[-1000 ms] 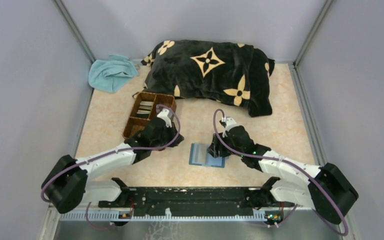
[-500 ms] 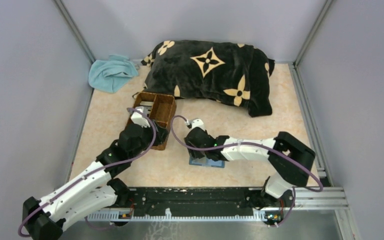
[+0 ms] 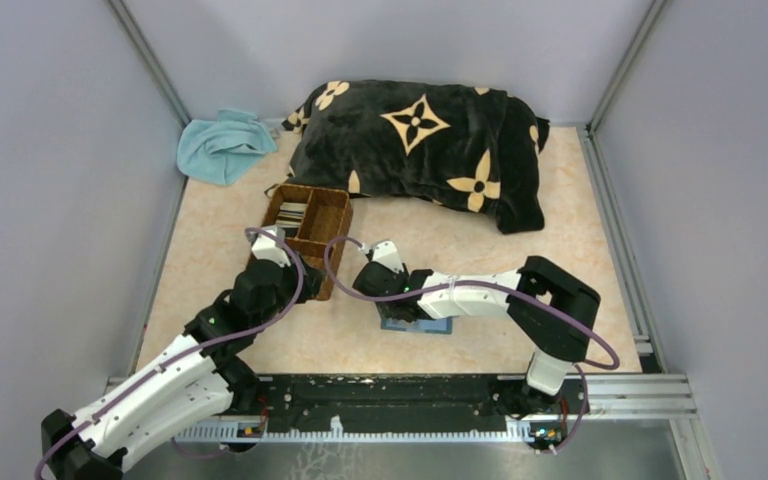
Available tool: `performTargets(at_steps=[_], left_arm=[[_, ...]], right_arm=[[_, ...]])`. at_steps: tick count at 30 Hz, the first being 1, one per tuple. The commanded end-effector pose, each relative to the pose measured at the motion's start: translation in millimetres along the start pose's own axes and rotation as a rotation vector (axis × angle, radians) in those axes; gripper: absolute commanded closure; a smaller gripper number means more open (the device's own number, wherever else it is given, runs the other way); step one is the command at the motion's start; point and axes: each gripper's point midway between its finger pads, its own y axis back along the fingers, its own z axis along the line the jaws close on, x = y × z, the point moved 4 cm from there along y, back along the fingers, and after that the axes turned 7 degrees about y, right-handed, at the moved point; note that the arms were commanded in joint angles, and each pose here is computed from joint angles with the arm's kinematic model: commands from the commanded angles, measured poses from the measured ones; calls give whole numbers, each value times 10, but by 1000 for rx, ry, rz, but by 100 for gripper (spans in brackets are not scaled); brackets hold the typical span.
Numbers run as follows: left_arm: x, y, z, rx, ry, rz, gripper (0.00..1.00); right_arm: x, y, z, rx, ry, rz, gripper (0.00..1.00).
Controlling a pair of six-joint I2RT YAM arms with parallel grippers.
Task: Take the credit cards out of the card holder
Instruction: Remove the credit card from the card holder.
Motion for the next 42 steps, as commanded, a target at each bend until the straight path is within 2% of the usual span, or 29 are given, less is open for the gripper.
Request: performTargets(at_steps=[1,9,15,23,32,42], left_arm=[[19,0,32,-12,7,-3,54],[76,-50,25,-11,8,20,54],[98,-68,17,-8,7,31,54],[132,-102,-28,16,15,47,54],[184,-158,-229,124,7,100,53],[307,-250,-492,270,35,178,52]], right_arm=[[53,-20,-44,73,11,34,58],[74,16,-64,68,-2,23,84],[53,62,-76,62,-9,13,100],[-12,244,-167,53,-53,-40,100],[37,473,-338,22,-147,-125,100],[196,606,-658,86,-235,-139,100]])
